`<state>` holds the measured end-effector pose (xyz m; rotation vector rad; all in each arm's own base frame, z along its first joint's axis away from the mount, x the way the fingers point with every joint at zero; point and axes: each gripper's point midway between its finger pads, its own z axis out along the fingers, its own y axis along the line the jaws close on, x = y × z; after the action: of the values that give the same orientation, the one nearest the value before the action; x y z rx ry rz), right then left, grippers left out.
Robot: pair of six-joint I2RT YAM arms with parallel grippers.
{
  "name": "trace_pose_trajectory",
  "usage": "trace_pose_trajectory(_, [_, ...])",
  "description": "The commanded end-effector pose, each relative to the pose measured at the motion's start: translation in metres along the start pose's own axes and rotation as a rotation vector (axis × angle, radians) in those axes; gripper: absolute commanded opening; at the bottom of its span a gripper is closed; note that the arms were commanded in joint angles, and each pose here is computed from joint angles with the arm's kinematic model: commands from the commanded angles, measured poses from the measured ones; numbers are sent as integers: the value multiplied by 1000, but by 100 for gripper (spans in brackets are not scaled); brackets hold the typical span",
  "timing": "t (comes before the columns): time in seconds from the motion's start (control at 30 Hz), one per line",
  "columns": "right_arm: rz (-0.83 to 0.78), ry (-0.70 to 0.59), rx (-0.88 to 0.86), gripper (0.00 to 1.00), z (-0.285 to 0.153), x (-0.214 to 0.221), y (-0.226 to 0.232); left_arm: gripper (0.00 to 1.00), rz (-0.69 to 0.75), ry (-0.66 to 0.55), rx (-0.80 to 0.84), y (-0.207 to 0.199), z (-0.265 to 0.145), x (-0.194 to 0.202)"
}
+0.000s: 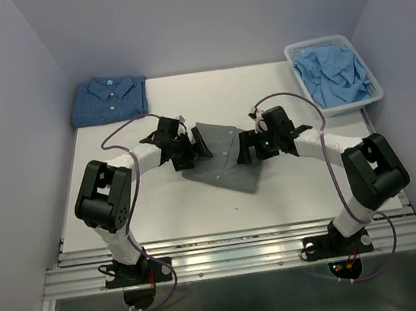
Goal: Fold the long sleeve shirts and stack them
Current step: Fold the shirt
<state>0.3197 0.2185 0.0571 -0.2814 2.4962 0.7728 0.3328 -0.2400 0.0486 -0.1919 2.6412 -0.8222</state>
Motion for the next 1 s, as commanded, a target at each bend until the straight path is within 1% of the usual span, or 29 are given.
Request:
trace_pose_trajectory(0.0, [-352,-125,87,100,-33,-36,51,99,1,-34,-24,-8,-27,-6])
trace_pose_trajectory(0.03, [-388,-130,94,100,-36,-34,59,99,8,-65,-10,-18,-40,-14])
trace_pose_trajectory(0.1, [-456,-136,119,100,-39,-28,71,99,-2,-113,-13,-23,-54,-22])
trace_pose_trajectory(0.13, [-523,-129,133,100,-36,-19,81,99,-17,-143,-2,-29,-68,-26])
trace_pose_trajectory(0.2, [-566,-113,167,100,-30,-10,85,99,-44,-164,1,-28,-79,-29])
trace_pose_trajectory(0.27, [-671,-67,199,100,-16,6,94,99,-83,-188,-13,-21,-90,-29])
trace_pose_trajectory(0.33, [-763,-63,254,100,-9,9,99,99,-97,-215,-28,-14,-99,-29])
trace_pose_trajectory(0.37, [-813,-58,253,100,1,15,109,99,-125,-212,-52,-2,-99,-25])
trace_pose_trajectory(0.4, [-852,-62,272,100,5,13,110,99,-130,-223,-48,0,-104,-24])
trace_pose_trajectory(0.43, [-872,-59,273,100,15,14,112,99,-146,-213,-58,8,-104,-17])
trace_pose_trajectory(0.47, [-883,-66,283,100,14,11,113,99,-157,-214,-60,13,-105,-16])
trace_pose_trajectory(0.57, [-921,-44,361,94,38,10,97,99,-191,-214,-47,24,-107,-9])
trace_pose_trajectory(0.6, [-928,-33,381,85,42,11,93,99,-204,-213,-42,28,-106,-8])
trace_pose_trajectory(0.67, [-948,-5,411,76,47,18,86,99,-211,-196,-23,32,-101,-3])
trace_pose_trajectory(0.7, [-953,24,412,64,51,26,80,99,-219,-171,-13,35,-96,4])
trace_pose_trajectory(0.73, [-955,33,410,58,52,29,78,99,-211,-164,20,30,-94,5])
trace_pose_trajectory(0.77, [-953,41,404,50,53,33,76,99,-209,-172,26,31,-92,4])
trace_pose_trajectory(0.8, [-954,57,404,35,53,40,71,99,-209,-153,62,27,-90,8])
trace_pose_trajectory(0.83, [-952,56,395,29,53,42,70,99,-204,-150,87,26,-85,9])
trace_pose_trajectory(0.9, [-950,33,383,22,51,40,73,99,-196,-120,118,22,-81,13])
trace_pose_trajectory(0.97, [-950,10,371,20,48,35,79,99,-196,-103,136,22,-78,18])
